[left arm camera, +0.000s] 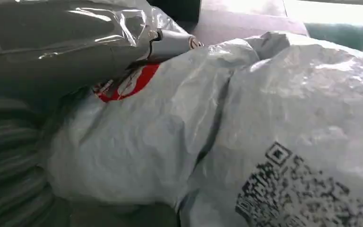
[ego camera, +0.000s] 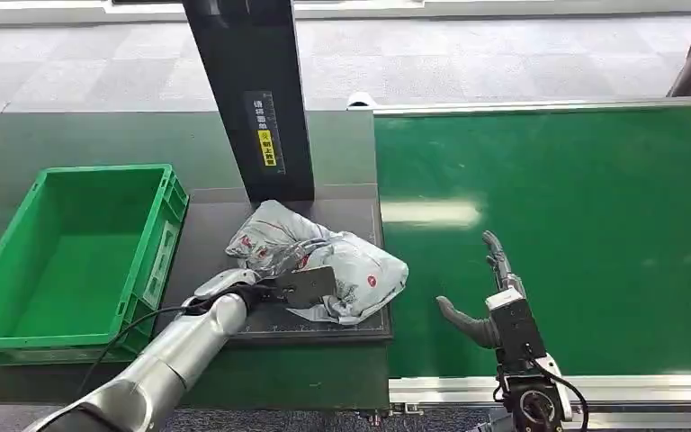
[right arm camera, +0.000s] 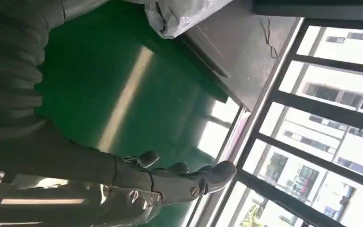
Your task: Moved the parcel from conveyor to table for the left to box.
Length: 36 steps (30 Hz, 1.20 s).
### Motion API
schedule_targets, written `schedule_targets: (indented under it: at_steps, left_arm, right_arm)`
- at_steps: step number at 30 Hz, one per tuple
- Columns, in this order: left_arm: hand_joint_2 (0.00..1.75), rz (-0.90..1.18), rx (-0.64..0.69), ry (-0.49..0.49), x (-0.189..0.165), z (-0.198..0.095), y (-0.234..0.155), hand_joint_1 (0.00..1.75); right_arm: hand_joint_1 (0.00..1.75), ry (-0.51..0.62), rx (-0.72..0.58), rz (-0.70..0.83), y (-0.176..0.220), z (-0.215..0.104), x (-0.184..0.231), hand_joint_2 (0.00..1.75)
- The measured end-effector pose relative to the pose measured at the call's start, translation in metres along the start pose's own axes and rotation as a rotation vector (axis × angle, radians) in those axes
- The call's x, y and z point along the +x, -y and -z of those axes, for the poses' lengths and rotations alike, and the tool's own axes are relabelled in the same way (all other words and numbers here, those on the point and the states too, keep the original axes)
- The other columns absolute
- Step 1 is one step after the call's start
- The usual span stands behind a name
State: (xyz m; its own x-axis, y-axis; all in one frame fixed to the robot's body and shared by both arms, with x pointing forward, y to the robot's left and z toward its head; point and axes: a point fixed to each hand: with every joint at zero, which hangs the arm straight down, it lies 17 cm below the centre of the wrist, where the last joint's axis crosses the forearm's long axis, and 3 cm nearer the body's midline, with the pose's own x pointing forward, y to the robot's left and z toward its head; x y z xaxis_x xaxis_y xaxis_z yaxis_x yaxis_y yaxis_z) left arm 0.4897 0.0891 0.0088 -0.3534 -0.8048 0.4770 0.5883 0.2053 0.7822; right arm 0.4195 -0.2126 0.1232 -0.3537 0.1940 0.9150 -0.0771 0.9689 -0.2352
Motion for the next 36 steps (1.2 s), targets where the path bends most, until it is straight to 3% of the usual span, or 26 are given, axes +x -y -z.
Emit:
schedule_targets:
  at_steps: [1, 17, 21, 29, 36]
  left_arm:
    - [1.75, 0.000, 0.001, 0.001, 0.001, 0.000, 0.000, 1.75]
    - [1.75, 0.042, 0.047, 0.035, 0.004, -0.002, -0.003, 1.75]
    - [1.75, 0.050, 0.074, 0.121, 0.021, -0.006, 0.000, 1.75]
    - [1.75, 0.092, 0.314, 0.385, 0.092, -0.035, -0.031, 1.75]
    - [1.75, 0.154, 0.448, 0.433, 0.108, -0.054, -0.058, 1.75]
  right_arm:
    - [0.00, -0.001, -0.001, 0.000, 0.000, 0.000, 0.000, 1.75]
    - [0.00, -0.002, -0.005, 0.002, 0.002, 0.000, 0.000, 1.75]
    - [0.00, -0.002, -0.006, 0.005, 0.002, 0.000, 0.000, 1.75]
    - [0.00, 0.001, -0.009, 0.016, 0.003, -0.001, 0.000, 1.75]
    - [0.00, 0.001, -0.009, 0.017, 0.003, -0.001, 0.000, 1.75]
